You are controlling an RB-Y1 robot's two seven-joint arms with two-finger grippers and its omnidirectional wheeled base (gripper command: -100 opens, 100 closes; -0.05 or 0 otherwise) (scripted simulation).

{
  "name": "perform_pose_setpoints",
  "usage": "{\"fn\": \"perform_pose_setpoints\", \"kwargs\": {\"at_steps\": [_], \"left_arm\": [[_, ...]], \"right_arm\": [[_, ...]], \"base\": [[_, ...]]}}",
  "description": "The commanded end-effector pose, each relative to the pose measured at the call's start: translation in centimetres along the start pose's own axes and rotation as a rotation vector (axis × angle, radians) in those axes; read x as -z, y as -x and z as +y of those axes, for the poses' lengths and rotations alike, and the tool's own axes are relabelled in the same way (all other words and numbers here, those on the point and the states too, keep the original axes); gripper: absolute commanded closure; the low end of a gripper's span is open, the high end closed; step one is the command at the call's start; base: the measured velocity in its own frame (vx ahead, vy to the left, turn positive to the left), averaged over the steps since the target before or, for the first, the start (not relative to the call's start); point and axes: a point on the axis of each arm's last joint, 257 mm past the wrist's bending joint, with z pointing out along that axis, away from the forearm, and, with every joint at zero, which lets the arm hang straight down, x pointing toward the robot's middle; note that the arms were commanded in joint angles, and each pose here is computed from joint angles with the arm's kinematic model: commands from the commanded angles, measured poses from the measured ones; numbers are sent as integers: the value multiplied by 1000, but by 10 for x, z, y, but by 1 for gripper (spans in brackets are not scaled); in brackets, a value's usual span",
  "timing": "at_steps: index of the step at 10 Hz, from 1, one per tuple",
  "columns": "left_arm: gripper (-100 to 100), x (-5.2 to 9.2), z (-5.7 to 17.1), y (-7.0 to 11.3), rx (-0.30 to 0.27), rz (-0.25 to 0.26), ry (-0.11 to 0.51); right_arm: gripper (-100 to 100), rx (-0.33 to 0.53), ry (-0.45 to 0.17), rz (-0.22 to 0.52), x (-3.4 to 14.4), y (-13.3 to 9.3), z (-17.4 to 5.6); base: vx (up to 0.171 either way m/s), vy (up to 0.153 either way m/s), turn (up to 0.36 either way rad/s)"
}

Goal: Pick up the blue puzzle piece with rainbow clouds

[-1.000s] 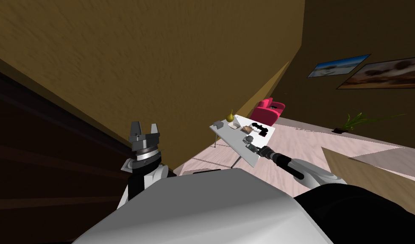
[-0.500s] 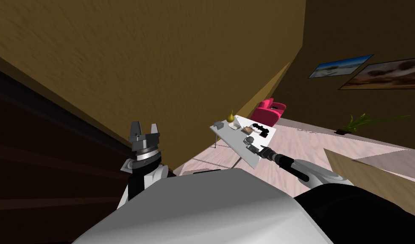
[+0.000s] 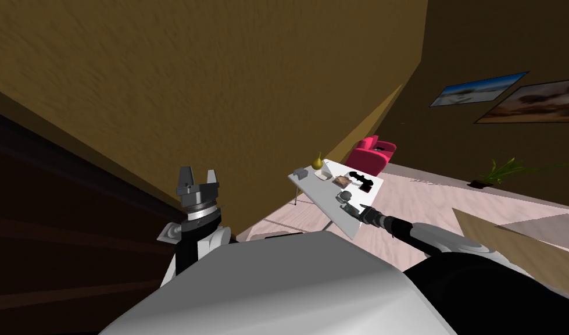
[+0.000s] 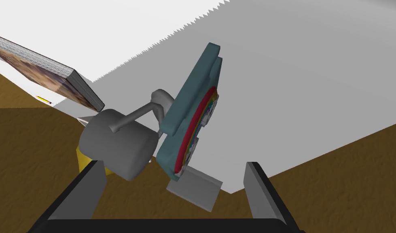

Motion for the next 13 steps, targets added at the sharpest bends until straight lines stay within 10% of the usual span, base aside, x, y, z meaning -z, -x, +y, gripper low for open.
{"fn": "perform_pose_setpoints", "kwargs": {"at_steps": [1, 13], "left_arm": [[0, 0, 0, 0, 0, 0, 0], [0, 0, 0, 0, 0, 0, 0]], "right_arm": [[-100, -17, 46, 26, 8, -9, 10], [-100, -170, 333, 252, 82, -73, 75]], "base": [[61, -33, 37], [72, -31, 35]]}}
